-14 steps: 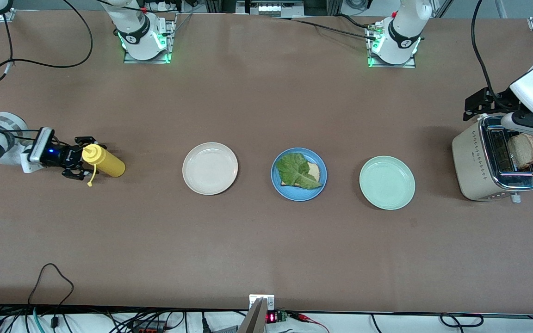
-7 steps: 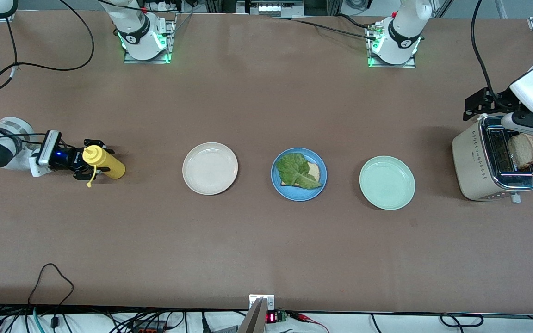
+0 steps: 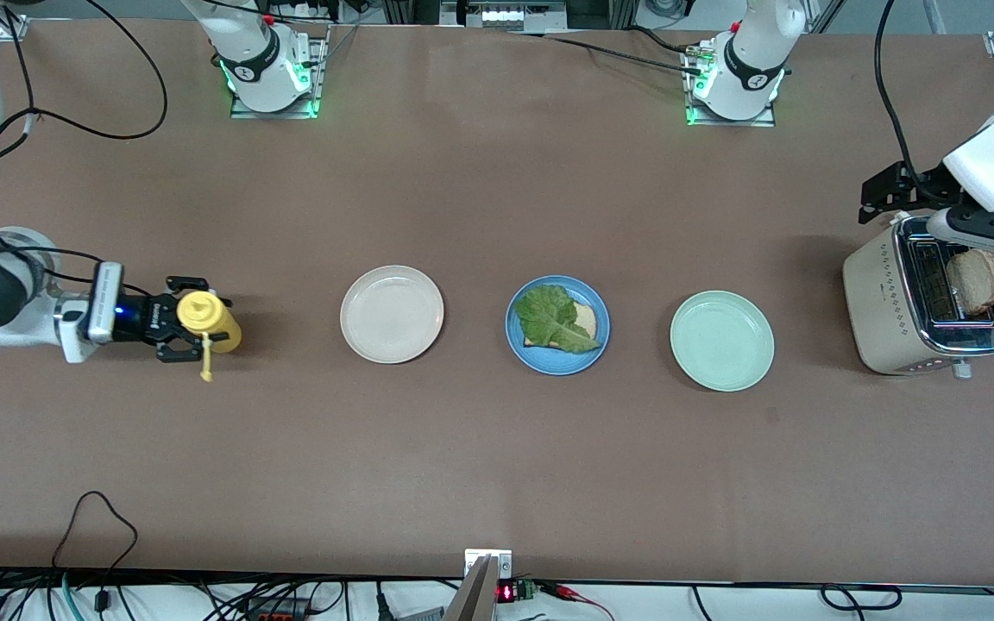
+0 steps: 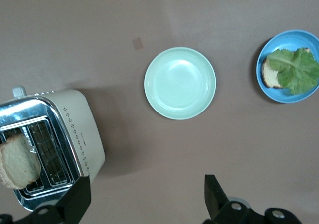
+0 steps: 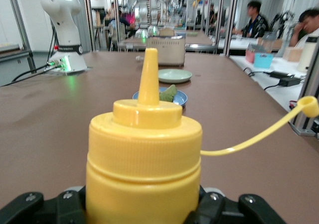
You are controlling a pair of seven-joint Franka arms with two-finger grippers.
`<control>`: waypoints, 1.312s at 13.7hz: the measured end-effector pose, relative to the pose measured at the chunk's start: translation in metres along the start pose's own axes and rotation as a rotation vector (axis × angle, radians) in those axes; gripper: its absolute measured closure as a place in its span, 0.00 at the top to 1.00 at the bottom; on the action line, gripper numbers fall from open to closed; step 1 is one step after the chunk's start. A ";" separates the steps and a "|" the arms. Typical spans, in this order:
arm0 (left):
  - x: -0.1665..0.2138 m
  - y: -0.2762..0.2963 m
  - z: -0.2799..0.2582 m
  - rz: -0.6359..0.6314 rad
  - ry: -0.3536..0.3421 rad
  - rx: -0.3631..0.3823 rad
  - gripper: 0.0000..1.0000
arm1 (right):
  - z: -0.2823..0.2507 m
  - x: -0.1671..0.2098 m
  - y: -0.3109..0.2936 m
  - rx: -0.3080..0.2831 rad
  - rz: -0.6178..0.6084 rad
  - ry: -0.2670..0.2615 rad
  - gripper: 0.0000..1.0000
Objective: Make sandwich in blue plate with both arms
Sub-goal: 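Carry the bottle over the blue plate and tilt it over the lettuce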
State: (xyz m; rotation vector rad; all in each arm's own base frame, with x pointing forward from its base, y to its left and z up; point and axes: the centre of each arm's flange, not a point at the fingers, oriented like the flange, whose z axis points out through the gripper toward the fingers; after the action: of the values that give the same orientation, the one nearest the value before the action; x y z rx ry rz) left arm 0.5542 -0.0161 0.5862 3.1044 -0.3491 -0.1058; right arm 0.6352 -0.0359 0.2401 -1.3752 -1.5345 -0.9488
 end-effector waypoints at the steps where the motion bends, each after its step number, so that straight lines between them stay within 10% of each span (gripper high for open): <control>1: -0.001 0.000 0.001 0.001 -0.007 -0.001 1.00 | 0.020 0.027 0.012 0.003 0.009 -0.050 0.60; 9: -0.003 -0.007 0.001 -0.026 -0.013 -0.004 1.00 | 0.182 0.171 0.064 -0.028 0.088 -0.566 0.60; 18: 0.011 0.000 0.003 -0.051 0.046 0.007 1.00 | 0.374 0.243 0.012 -0.223 -0.015 -1.161 0.52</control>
State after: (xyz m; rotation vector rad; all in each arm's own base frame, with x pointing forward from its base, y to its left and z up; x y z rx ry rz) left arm 0.5649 -0.0184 0.5827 3.1173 -0.2703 -0.0346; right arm 0.5997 0.3987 0.3346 -2.2762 -2.2788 -0.2629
